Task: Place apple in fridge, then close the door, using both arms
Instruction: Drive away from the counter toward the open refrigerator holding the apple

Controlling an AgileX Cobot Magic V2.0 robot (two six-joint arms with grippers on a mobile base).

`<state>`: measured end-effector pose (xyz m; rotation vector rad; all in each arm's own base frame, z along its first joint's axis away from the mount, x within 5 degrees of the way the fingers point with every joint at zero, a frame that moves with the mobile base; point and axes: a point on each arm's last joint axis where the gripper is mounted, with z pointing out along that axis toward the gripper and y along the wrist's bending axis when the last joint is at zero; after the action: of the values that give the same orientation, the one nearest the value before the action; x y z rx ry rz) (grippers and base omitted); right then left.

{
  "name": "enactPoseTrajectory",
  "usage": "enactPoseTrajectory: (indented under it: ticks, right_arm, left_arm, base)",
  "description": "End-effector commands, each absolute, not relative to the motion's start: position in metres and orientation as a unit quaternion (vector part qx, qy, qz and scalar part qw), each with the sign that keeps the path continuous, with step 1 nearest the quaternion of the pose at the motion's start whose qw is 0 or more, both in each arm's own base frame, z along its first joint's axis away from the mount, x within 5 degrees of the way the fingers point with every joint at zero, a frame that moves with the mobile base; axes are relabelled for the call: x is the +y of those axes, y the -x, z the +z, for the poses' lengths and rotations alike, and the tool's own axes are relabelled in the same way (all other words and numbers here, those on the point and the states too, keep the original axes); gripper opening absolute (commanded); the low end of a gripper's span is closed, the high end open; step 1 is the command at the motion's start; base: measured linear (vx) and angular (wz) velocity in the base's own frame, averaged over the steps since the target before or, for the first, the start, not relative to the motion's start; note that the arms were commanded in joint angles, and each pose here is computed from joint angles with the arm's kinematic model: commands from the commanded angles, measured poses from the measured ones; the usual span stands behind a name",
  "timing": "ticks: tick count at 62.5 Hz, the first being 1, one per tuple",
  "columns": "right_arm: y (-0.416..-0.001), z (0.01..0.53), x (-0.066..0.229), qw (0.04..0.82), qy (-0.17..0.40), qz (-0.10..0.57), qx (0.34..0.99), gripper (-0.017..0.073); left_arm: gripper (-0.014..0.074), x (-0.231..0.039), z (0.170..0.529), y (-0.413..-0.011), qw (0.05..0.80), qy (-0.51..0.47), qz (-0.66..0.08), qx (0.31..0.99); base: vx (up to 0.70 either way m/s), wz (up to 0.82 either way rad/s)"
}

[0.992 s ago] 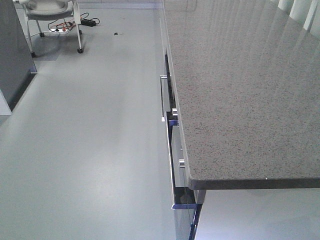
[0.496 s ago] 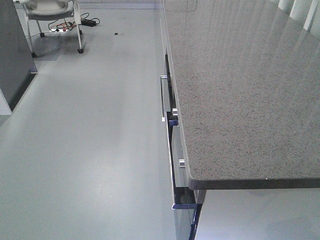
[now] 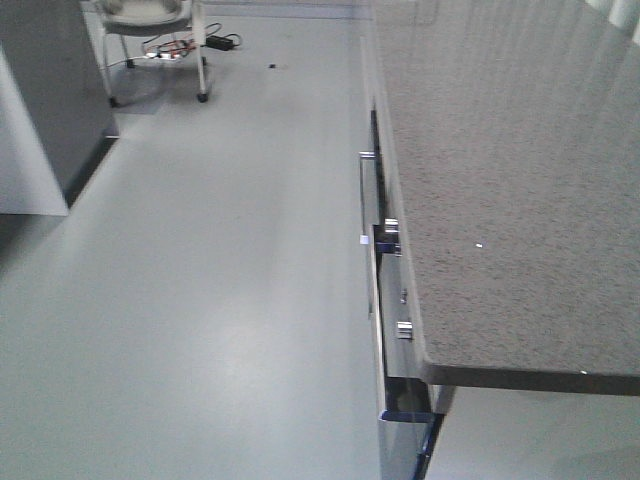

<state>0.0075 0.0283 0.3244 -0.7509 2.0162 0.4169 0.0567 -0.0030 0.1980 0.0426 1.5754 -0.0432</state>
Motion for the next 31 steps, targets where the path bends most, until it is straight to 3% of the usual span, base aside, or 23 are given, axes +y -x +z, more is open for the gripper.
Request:
enactPoseTrajectory:
  ticks: [1, 31]
  right_arm:
    - [-0.0101, 0.3372, 0.0300, 0.491, 0.296, 0.179, 0.799, 0.0356]
    - [-0.0101, 0.3372, 0.0300, 0.491, 0.296, 0.179, 0.799, 0.0356]
  left_arm:
    - [-0.0006, -0.0033, 0.1982, -0.0561, 0.728, -0.017, -0.025, 0.685]
    - [-0.0006, -0.0033, 0.1982, -0.0561, 0.728, -0.017, -0.025, 0.685]
  base:
    - [-0.01, 0.31]
    - [-0.01, 0.43]
